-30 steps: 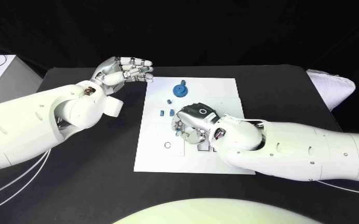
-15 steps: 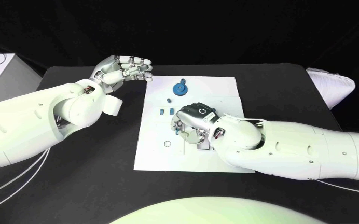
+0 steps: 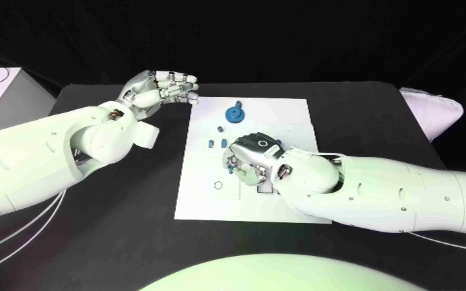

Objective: Assemble the parts on the task board

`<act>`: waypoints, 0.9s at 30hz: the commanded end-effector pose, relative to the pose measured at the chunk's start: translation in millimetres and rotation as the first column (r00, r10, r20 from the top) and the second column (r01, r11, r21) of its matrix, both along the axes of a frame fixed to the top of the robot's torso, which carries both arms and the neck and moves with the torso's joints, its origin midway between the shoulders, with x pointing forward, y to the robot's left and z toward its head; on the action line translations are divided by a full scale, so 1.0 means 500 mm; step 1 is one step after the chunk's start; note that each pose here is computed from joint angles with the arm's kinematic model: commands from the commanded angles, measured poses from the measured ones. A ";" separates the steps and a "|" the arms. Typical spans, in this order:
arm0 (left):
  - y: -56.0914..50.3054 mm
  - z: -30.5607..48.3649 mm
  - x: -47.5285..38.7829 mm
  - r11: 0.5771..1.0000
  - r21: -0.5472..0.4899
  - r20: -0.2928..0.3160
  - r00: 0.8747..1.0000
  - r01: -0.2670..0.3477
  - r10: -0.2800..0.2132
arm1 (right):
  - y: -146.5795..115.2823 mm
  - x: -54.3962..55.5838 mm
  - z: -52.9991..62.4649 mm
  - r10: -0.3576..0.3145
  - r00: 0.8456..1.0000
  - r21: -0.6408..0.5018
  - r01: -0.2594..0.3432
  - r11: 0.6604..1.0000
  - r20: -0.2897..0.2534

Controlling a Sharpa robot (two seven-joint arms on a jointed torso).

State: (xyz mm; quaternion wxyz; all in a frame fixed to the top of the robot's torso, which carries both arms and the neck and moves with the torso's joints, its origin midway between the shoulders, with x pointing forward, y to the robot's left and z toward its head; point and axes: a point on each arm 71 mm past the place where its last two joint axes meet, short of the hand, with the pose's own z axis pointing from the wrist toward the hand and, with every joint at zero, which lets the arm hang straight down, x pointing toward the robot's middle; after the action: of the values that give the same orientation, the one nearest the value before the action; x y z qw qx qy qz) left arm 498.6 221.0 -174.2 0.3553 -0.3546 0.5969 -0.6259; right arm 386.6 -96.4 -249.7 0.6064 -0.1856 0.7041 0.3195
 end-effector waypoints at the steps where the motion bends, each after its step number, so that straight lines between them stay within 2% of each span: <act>1: -0.004 0.002 -0.001 1.000 -0.009 0.002 1.000 0.015 -0.015 | 0.005 -0.004 -0.006 0.027 1.000 -0.036 -0.027 0.999 -0.009; 13: 0.002 0.000 0.001 1.000 0.005 0.002 1.000 0.002 -0.003 | 0.007 -0.005 -0.011 0.046 0.999 -0.053 -0.047 0.997 -0.024; 27: 0.004 -0.001 0.003 1.000 0.000 -0.006 1.000 0.001 -0.001 | 0.001 -0.006 -0.009 0.039 0.999 -0.034 -0.040 0.999 -0.016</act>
State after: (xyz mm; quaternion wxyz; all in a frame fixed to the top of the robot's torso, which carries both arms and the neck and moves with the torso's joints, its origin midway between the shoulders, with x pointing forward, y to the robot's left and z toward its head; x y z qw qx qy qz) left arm 500.3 224.4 -175.4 0.3581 -0.3575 0.5989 -0.6207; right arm 386.4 -97.5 -252.5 0.5969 -0.1976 0.7106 0.3157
